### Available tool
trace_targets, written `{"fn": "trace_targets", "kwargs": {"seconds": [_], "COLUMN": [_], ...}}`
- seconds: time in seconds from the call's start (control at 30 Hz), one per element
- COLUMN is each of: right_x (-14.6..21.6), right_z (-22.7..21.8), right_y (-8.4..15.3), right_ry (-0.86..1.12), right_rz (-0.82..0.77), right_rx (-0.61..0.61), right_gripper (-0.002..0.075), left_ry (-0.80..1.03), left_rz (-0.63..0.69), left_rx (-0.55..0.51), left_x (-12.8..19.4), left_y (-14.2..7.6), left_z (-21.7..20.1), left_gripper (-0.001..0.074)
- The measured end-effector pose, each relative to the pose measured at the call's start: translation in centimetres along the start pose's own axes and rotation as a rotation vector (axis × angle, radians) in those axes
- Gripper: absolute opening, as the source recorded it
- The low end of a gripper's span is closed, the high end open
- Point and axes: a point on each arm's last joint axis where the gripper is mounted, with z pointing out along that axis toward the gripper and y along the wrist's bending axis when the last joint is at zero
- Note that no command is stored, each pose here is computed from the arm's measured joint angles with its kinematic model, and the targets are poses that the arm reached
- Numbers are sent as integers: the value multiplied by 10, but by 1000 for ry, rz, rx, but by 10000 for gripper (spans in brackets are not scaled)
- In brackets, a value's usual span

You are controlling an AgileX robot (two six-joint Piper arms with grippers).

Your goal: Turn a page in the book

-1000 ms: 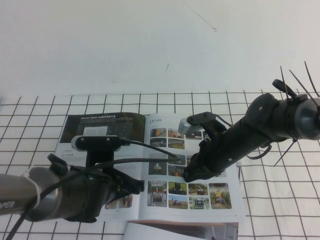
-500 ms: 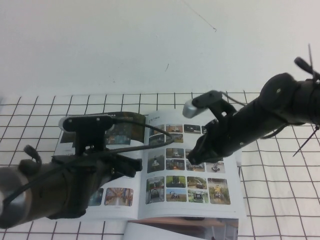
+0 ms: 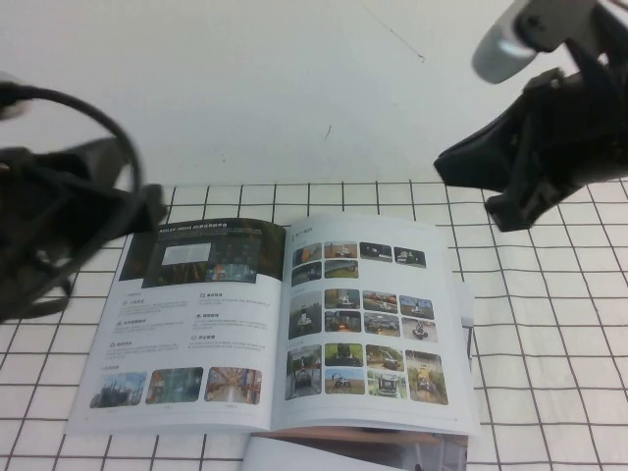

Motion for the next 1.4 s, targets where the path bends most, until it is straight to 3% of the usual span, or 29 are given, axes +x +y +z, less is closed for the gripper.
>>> {"fn": "trace_targets", "kwargs": {"seconds": [0.2, 0.4, 0.53, 0.63, 0.8, 0.93, 1.17, 1.4], "right_x": [6, 36, 61, 85, 134, 173, 219, 238], "right_z": [-65, -103, -125, -140, -149, -145, -145, -139], "right_y": [21, 27, 33, 44, 66, 80, 97, 101], "right_ry": [67, 250, 267, 235, 109, 8, -178, -157], "right_rz": [-93, -85, -68, -53, 6, 55, 154, 176], "right_rx": [93, 261, 391, 461, 523, 548, 586, 591], "right_gripper": [1, 1, 1, 1, 1, 1, 1, 1], "left_ry": [-241, -360, -367, -328, -224, -151, -65, -59], "left_rz": [25, 31, 44, 80, 141, 174, 179, 175], "left_rx": [47, 65, 126, 231, 421, 509, 561, 561], "left_x": [-39, -46, -30, -11, 26, 52, 79, 80], "left_y": [18, 32, 35, 29, 17, 13, 14, 14], "left_z": [-71, -111, -121, -118, -109, -105, -101, -101], "left_gripper": [-3, -3, -3, -3, -3, -3, -3, -3]}}
